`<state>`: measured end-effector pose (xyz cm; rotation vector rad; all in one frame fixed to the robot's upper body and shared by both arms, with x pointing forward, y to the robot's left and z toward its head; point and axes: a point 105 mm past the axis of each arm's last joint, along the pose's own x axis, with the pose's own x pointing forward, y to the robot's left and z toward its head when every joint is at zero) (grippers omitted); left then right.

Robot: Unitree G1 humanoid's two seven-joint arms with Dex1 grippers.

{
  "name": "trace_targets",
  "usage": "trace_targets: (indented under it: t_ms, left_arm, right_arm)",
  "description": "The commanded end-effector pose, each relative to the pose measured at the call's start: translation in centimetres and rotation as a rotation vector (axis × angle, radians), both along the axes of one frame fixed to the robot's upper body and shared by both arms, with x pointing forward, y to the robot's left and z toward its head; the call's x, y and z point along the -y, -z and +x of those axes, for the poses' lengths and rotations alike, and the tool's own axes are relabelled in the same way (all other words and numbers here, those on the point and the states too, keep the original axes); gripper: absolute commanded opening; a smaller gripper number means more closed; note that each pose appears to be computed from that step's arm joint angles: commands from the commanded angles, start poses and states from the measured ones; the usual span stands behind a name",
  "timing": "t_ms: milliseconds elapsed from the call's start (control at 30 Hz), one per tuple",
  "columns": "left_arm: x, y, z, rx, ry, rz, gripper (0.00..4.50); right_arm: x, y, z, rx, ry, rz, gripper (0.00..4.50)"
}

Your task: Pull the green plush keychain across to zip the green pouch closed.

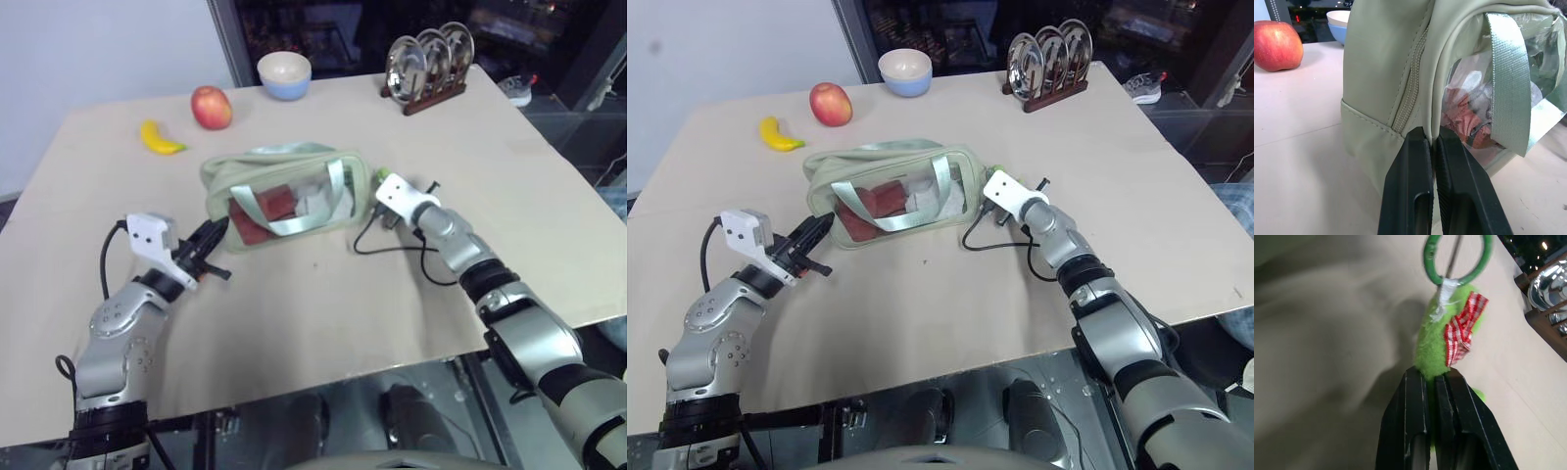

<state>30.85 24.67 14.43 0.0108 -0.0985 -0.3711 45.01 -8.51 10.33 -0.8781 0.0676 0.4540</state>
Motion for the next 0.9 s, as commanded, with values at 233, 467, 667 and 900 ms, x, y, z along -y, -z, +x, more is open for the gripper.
trace_targets:
  t_ms: [233,467,667,900]
  left_arm:
    - [-3.0,-0.8,-0.5,0.017,-0.13,0.002,0.0]
    - [-2.7,-1.0,-0.2,0.025,-0.121,0.005,0.0]
    - [-2.4,-1.1,0.0,0.027,-0.109,0.001,0.0]
    - [-0.2,-1.5,-0.1,0.054,0.023,0.055,0.0]
  right_arm:
    - [2.7,3.7,-0.5,0.03,-0.072,-0.458,0.03]
    - [2.3,3.4,-0.6,0.101,-0.189,-0.637,0.03]
    - [2.2,3.3,-0.8,0.139,-0.26,-0.729,0.03]
    - [2.5,-2.1,0.0,0.169,-0.131,-0.313,0.03]
